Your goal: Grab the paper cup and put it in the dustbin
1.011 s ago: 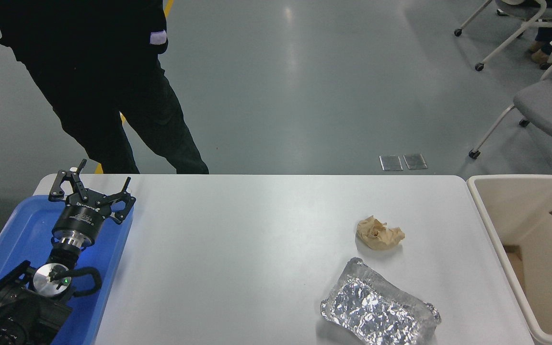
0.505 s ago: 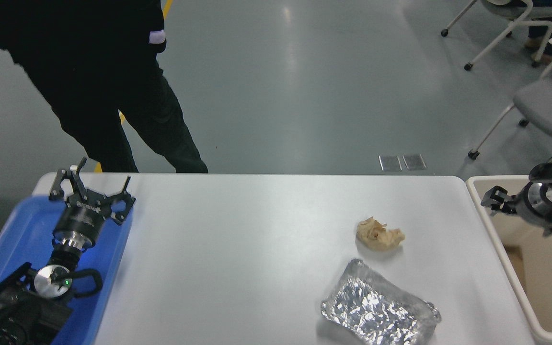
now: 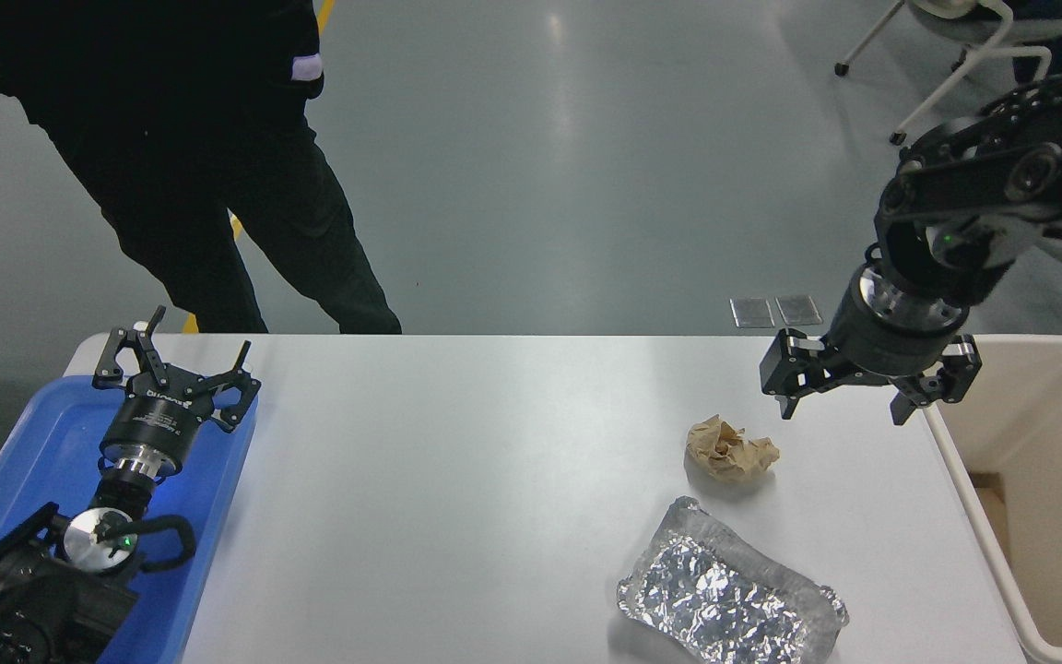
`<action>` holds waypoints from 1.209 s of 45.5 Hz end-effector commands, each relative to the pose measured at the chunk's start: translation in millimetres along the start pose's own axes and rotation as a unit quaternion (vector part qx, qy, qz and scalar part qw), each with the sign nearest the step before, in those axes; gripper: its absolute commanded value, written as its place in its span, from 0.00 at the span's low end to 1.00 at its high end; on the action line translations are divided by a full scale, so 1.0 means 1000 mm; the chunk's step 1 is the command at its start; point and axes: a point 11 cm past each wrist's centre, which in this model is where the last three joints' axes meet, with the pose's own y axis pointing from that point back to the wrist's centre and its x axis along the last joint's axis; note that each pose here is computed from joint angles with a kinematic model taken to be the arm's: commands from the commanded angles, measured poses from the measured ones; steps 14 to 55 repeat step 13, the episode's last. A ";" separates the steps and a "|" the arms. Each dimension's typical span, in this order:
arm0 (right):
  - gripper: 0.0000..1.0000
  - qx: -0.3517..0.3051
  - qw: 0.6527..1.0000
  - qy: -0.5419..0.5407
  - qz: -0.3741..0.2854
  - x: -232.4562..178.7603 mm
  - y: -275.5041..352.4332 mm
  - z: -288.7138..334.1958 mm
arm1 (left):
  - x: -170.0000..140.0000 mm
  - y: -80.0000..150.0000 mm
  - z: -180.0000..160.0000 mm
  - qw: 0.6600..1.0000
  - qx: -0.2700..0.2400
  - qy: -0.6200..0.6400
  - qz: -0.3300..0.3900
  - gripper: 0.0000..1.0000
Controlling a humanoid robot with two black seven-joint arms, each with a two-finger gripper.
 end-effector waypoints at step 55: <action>1.00 0.012 0.999 0.014 0.045 0.005 0.057 -0.011 | 0.000 0.000 0.000 1.000 0.002 0.000 0.000 0.99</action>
